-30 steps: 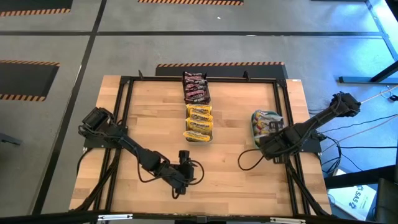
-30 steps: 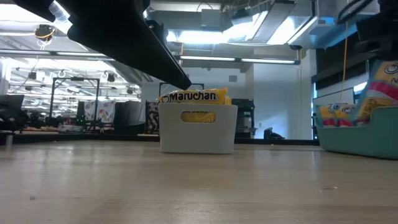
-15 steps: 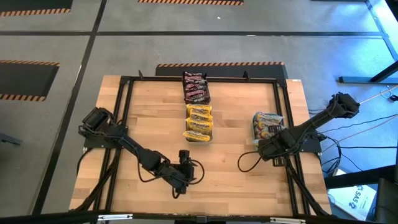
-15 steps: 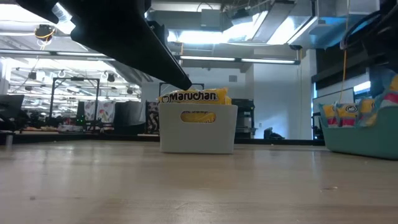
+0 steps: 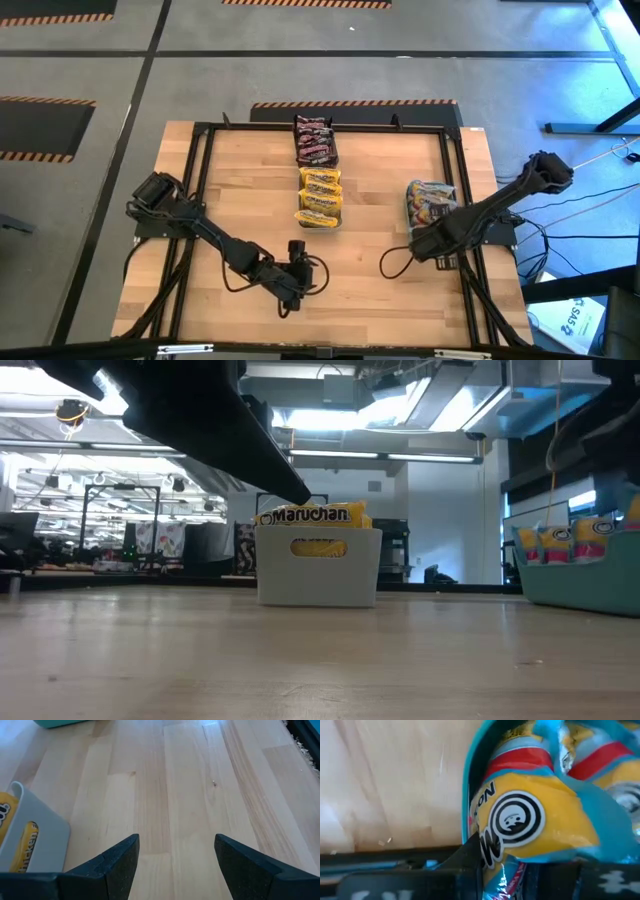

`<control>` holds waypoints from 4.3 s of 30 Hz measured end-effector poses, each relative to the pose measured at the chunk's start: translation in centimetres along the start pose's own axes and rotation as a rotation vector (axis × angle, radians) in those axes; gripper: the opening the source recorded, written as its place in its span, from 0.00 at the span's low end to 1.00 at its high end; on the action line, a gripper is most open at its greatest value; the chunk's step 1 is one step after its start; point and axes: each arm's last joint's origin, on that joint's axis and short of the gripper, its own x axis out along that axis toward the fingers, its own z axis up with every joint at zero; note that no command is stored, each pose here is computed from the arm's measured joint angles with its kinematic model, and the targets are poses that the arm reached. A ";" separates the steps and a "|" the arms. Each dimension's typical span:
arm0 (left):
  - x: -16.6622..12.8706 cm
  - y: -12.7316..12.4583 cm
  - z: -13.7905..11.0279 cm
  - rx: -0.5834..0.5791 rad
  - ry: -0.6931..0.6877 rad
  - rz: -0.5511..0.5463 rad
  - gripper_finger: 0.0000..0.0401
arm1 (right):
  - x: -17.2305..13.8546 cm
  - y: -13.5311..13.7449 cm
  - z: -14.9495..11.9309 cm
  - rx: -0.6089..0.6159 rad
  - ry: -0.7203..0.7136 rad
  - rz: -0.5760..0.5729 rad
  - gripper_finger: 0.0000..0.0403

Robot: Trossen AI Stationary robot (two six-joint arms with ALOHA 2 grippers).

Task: Sort Maruchan noodles

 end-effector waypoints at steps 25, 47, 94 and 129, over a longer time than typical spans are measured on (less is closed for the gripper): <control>-1.7 0.6 1.0 -0.007 -0.014 0.005 0.63 | -3.0 0.6 1.7 0.226 -0.109 -0.087 0.57; -10.1 8.8 -3.6 -0.004 -0.101 0.023 0.16 | -6.0 -2.2 0.6 0.139 -1.108 0.078 0.24; -16.0 18.4 -15.9 -0.320 -0.738 0.211 0.03 | 4.1 -6.4 -4.7 0.231 -1.893 0.196 0.03; -16.4 18.7 -16.7 -0.428 -0.726 0.341 0.03 | 4.5 -6.4 -4.6 0.223 -1.856 0.183 0.03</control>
